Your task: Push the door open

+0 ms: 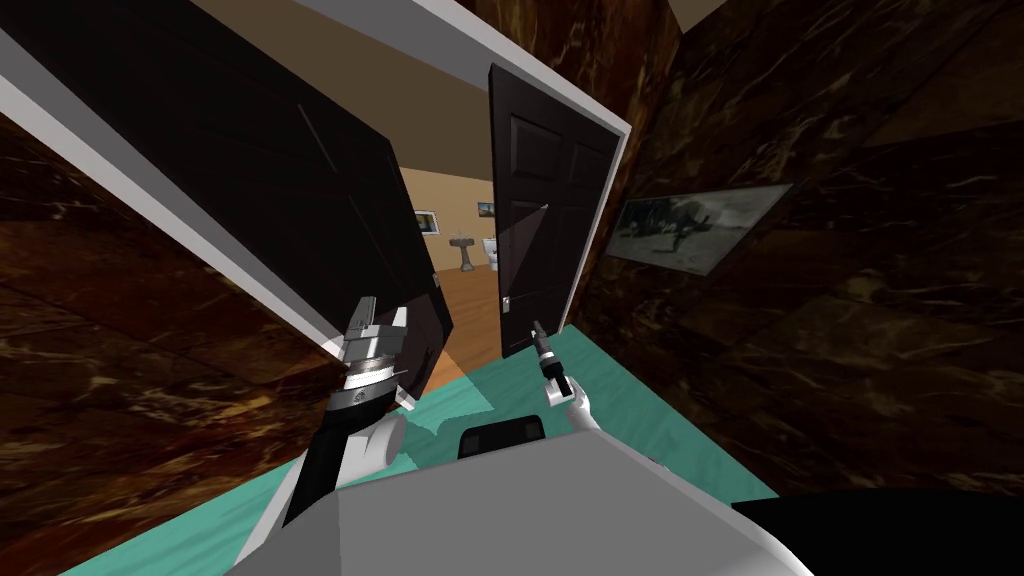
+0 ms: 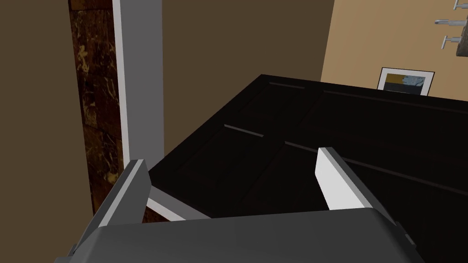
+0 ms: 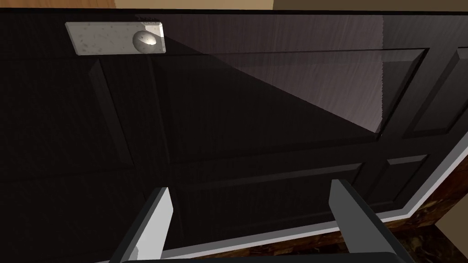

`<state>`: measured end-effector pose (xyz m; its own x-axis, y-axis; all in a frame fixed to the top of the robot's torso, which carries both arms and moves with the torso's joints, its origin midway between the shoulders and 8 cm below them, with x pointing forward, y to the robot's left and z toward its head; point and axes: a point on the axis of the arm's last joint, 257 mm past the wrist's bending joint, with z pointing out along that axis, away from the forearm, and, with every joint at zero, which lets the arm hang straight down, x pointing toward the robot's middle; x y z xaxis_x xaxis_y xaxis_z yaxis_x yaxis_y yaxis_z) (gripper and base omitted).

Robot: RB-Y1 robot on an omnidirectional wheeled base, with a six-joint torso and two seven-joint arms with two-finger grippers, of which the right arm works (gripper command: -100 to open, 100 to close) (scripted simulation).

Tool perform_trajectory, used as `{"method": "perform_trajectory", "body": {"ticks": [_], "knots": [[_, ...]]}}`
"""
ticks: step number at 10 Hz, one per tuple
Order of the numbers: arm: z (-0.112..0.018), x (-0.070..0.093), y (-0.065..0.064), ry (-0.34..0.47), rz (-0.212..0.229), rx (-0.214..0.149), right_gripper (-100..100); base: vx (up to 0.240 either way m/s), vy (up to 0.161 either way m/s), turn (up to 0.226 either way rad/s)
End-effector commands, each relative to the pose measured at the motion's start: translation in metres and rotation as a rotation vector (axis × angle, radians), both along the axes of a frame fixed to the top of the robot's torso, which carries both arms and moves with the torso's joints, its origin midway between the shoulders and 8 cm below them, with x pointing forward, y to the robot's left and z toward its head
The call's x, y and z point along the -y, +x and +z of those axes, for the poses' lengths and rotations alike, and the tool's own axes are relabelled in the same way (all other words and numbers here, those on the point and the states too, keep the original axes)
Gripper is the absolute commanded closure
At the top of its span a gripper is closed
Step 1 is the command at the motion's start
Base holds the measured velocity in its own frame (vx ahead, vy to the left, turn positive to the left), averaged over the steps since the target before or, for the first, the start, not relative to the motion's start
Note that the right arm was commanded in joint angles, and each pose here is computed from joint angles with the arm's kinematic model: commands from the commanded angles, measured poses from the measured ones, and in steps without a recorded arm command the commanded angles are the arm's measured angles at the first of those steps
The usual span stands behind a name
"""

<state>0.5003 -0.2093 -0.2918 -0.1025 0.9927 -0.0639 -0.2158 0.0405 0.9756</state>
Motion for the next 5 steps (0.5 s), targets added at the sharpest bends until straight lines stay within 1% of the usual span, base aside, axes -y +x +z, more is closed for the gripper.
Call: {"method": "perform_trajectory", "body": {"ticks": [1, 5], "knots": [[-0.010, -0.003, 0.002, 0.001, 0.006, -0.019, -100, 0.093, -0.035, 0.058], [-0.031, -0.011, 0.003, 0.003, 0.020, -0.061, -100, 0.090, -0.034, 0.065]]}}
